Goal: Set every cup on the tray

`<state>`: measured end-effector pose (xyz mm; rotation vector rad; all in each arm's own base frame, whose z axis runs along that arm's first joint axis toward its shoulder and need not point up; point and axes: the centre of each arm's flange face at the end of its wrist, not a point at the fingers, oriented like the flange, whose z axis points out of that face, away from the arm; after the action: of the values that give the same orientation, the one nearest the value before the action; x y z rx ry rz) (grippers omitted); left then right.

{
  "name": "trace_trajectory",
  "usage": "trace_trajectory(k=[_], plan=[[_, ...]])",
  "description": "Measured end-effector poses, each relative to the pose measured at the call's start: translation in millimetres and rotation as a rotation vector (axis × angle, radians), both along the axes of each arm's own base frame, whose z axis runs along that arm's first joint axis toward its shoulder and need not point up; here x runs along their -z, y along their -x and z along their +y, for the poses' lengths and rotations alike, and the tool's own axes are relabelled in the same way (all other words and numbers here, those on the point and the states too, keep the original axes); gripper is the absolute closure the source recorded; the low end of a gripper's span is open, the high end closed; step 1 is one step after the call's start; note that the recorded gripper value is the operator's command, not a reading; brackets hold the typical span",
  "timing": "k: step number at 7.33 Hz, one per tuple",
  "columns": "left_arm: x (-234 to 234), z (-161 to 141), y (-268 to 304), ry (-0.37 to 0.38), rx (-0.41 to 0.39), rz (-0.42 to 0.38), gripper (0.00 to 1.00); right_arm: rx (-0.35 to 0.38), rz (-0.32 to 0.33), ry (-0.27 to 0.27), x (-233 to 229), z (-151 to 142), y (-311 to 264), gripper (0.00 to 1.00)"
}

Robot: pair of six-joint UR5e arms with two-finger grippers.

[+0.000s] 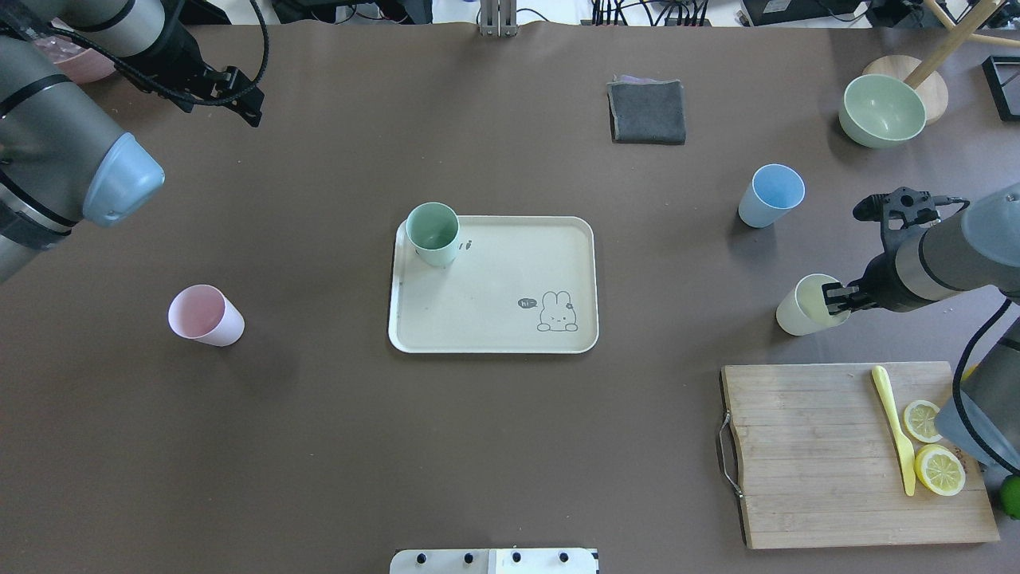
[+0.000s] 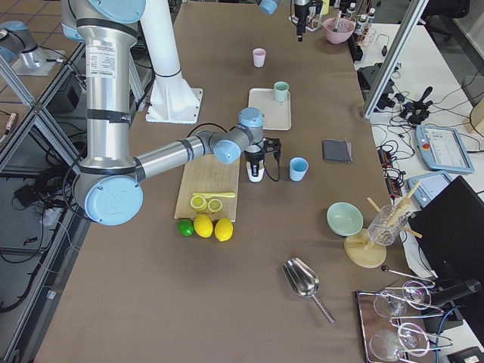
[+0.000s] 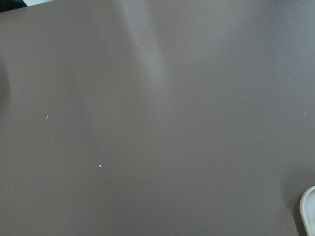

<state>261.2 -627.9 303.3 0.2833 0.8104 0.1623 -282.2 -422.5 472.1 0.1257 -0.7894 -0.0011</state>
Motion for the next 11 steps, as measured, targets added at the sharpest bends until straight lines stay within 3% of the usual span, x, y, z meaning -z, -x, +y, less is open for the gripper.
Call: trace_trajectory(k=[2,4,6,8,9,10,11], plan=[[-25,-12,46,-0.034,-0.021,-0.050,0.00,-0.057,-0.066,0.043,48,-12,26,1.00],[-63,-7,72,-0.040,-0.051,-0.091,0.00,-0.103,-0.076,0.116,124,-18,90,1.00],[-91,5,81,-0.040,-0.055,-0.105,0.00,-0.126,-0.074,0.149,193,-3,159,1.00],[-99,8,83,-0.040,-0.052,-0.107,0.00,-0.115,-0.064,0.146,215,15,198,1.00],[-99,9,84,-0.040,-0.051,-0.107,0.00,-0.110,-0.057,0.144,215,17,207,0.74],[-99,9,84,-0.039,-0.050,-0.107,0.00,-0.109,-0.054,0.143,215,16,212,0.11],[-99,9,84,-0.038,-0.048,-0.106,0.00,-0.113,-0.059,0.137,216,14,215,0.01]])
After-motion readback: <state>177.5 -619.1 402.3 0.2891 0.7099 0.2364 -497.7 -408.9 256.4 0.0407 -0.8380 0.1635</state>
